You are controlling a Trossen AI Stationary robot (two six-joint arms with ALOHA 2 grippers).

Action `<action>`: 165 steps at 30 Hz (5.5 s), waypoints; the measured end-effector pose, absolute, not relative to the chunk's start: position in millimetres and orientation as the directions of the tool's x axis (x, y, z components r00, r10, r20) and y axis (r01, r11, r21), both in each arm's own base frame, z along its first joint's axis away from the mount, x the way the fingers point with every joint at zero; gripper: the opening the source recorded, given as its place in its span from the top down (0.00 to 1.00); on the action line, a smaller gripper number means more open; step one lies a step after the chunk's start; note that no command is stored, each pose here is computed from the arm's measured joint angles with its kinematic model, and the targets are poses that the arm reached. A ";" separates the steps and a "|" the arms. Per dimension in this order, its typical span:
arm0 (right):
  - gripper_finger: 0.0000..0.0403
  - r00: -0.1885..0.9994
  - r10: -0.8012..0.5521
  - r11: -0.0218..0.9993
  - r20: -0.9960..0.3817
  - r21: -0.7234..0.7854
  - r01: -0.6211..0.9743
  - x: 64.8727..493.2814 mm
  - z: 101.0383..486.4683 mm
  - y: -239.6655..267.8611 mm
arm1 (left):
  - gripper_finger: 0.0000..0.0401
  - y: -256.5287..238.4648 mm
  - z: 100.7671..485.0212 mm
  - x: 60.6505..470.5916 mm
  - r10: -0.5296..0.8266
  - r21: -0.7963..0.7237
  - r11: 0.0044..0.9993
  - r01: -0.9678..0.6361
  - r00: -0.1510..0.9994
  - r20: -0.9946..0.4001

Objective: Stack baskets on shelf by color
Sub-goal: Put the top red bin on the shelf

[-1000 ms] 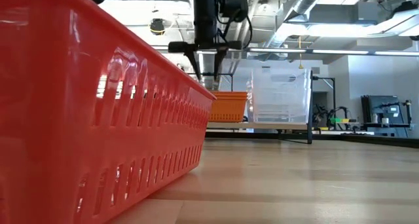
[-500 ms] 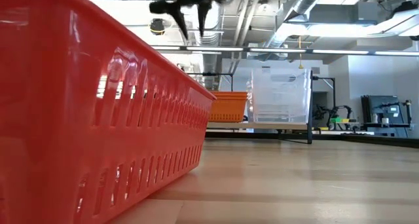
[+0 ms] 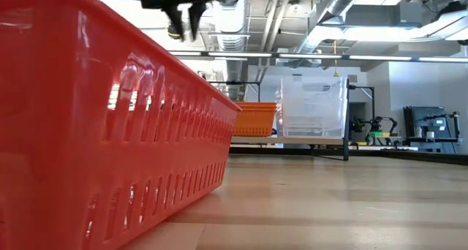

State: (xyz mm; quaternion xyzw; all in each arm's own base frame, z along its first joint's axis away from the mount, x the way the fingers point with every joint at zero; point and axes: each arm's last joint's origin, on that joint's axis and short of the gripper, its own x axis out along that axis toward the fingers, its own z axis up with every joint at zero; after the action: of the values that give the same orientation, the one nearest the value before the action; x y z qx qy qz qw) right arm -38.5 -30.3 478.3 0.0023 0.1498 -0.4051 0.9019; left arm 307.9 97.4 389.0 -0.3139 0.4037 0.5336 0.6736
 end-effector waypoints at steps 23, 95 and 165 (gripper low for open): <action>0.93 0.635 -0.726 0.669 -0.265 -0.057 0.741 -8.7 470.7 -25.4 | 0.64 70.1 319.1 178.3 0.332 0.043 -0.120 -0.992 -0.081 -0.940; 0.87 0.707 -0.586 0.790 -0.396 -0.087 0.607 90.1 443.0 -5.7 | 1.00 154.5 273.1 101.8 0.249 -0.088 -0.057 -0.995 0.071 -0.966; 0.87 0.741 -0.577 0.797 -0.343 -0.037 0.603 -23.3 429.1 -24.0 | 1.00 116.0 287.0 272.4 0.408 -0.213 -0.047 -0.976 0.176 -0.896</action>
State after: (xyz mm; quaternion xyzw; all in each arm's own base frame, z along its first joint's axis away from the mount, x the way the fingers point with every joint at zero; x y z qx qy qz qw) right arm -23.3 -24.0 429.1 0.0383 0.1710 -0.3166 0.9322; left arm 272.4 116.0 287.0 -0.4564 0.3114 0.5614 0.6162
